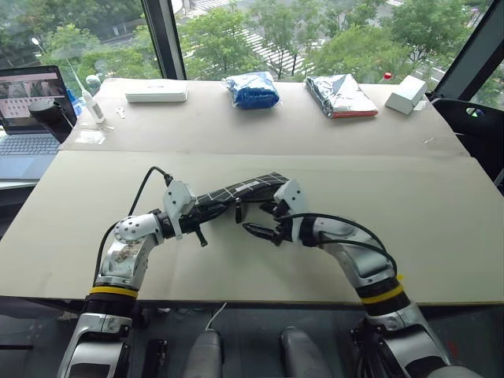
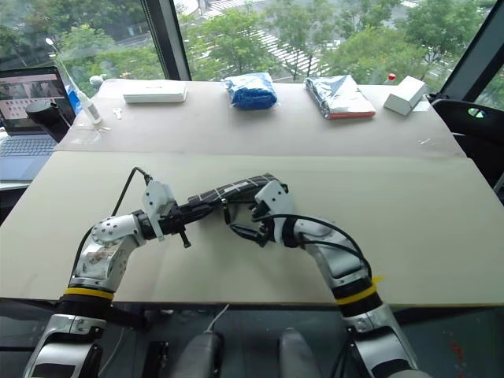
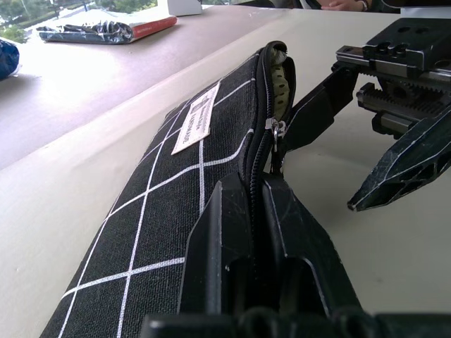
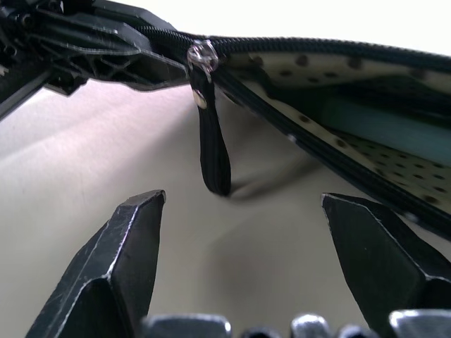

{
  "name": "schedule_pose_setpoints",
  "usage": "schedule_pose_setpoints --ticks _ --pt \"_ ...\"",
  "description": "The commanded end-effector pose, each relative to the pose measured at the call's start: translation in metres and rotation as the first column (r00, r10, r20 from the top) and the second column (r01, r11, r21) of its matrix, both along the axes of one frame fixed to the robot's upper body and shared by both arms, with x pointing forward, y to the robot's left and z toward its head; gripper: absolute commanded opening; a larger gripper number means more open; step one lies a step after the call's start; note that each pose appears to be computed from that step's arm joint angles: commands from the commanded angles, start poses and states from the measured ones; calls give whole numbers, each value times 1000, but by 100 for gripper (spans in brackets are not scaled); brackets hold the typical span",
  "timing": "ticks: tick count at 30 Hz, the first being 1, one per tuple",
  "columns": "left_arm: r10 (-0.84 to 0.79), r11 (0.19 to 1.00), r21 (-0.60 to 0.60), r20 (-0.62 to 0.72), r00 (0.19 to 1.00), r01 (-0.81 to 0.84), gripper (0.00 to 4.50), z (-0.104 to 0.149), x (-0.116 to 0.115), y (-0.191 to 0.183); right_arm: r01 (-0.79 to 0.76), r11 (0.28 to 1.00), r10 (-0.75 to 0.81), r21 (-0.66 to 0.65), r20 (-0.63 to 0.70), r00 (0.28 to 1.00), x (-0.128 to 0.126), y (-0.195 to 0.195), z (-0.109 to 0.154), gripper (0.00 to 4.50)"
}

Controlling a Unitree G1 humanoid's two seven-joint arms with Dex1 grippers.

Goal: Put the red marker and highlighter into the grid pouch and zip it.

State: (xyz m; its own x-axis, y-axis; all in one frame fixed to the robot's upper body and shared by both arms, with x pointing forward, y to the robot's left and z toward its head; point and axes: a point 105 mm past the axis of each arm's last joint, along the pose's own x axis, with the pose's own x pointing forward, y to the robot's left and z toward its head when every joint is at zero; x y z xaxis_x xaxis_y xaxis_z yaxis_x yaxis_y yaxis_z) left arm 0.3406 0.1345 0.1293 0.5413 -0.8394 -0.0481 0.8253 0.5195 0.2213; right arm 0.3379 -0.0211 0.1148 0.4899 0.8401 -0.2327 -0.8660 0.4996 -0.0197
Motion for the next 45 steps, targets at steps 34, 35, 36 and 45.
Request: schedule_pose_setpoints --ticks 34,35,36,45 --pt "26 999 -27 38 999 -25 0 5 -2 -1 268 951 -260 -154 73 963 26 -126 19 5" --pt "26 999 -27 38 999 -25 0 5 -2 -1 283 945 -275 -161 74 959 26 -132 20 5" --pt "25 999 -26 37 999 -24 0 5 -1 -1 310 934 -299 -179 87 950 27 -143 20 5" --pt "11 1000 -18 38 999 -10 0 7 2 -2 500 831 -472 -245 167 866 41 -209 26 5"
